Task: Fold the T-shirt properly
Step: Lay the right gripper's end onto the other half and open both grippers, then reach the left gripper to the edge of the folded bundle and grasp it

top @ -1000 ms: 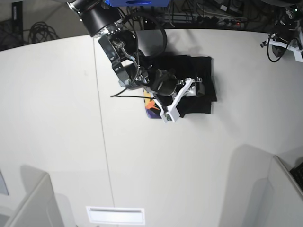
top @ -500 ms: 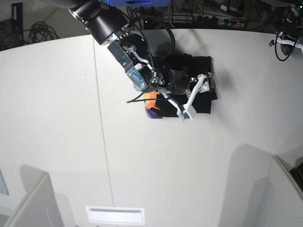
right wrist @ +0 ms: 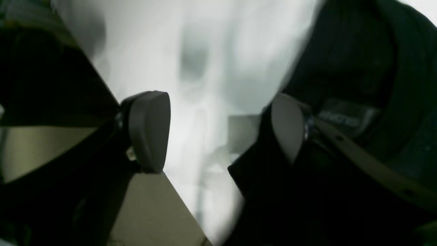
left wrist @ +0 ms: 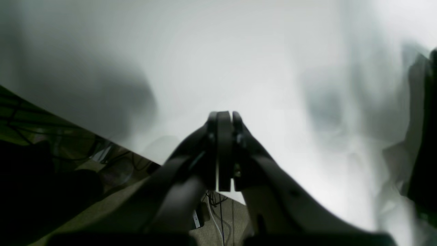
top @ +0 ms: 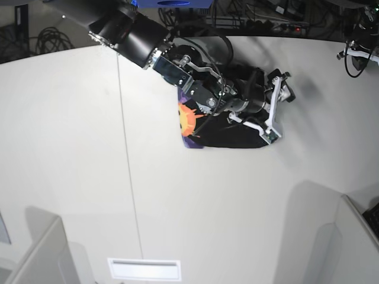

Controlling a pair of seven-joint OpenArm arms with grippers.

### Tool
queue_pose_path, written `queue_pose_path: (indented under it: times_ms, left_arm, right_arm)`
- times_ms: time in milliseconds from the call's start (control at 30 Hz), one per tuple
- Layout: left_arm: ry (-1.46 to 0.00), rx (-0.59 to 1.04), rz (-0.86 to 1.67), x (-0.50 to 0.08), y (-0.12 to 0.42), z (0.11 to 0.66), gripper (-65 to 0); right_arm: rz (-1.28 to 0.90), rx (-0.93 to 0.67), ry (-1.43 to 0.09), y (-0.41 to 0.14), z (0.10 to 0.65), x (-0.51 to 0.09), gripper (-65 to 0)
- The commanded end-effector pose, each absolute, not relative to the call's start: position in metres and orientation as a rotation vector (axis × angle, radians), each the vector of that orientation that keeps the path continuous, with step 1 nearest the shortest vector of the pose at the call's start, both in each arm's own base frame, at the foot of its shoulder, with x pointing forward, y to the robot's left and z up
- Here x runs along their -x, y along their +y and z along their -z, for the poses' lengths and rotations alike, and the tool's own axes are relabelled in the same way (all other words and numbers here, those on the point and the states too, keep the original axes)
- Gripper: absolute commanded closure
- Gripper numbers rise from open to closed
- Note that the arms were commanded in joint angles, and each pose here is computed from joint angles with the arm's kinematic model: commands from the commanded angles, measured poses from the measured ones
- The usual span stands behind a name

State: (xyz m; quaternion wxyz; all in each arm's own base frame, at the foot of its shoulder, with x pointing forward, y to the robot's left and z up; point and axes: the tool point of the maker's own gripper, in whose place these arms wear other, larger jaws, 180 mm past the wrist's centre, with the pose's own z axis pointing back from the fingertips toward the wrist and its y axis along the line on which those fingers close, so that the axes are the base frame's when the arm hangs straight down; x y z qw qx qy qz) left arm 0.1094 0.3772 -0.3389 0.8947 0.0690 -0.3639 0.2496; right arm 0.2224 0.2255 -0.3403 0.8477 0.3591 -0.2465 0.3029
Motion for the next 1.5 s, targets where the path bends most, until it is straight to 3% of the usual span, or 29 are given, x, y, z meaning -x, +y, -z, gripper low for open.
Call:
queue_pose_path:
  times_ms: [0,133,333,433,533,800,967,1167,1233,1467]
  left_arm:
    - [-0.789,-0.154,-0.495,-0.116,0.380,0.329,0.0]
    - [-0.810,-0.148,-0.499,-0.123,0.381,0.327,0.0]
    - [-0.791,-0.093,-0.460,-0.133,0.360,0.337,0.0]
    - [-0.772,-0.039,-0.422,-0.141,0.339,0.347,0.0]
    - [-0.763,0.010,-0.388,-0.150,0.320,0.354,0.0]
    - [-0.843,0.168,-0.153,-0.193,0.257,0.342,0.0]
    - [-0.883,0.210,-0.149,-0.204,0.244,0.339,0.0]
    - [-0.930,0.285,-0.106,-0.220,0.220,0.335,-52.7]
    - [-0.939,0.328,-0.104,-0.225,0.212,0.337,-64.3]
    - [-0.869,0.458,-0.143,-0.246,0.187,0.372,-65.0]
  right_arm:
    - [-0.668,-0.822,-0.619,0.240,0.302,-0.232,-43.8]
    - [-0.709,-0.864,-0.716,0.241,0.263,-0.237,-43.4]
    - [-0.617,-0.788,-0.761,0.192,0.273,-0.271,-42.2]
    - [-0.475,-0.743,-0.768,0.152,0.287,-0.297,-28.4]
    - [-0.298,-0.692,-0.784,0.097,0.300,-0.319,0.0]
    - [0.036,-0.546,-0.836,-0.031,0.319,-0.327,0.0]
    - [0.140,-0.438,-0.842,-0.093,0.331,-0.314,0.0]
    - [0.185,-0.365,-0.813,-0.127,0.345,-0.300,0.0]
    - [0.177,-0.361,-0.817,-0.132,0.346,-0.297,0.0]
    - [0.047,-0.391,-0.854,-0.131,0.340,-0.292,0.0]
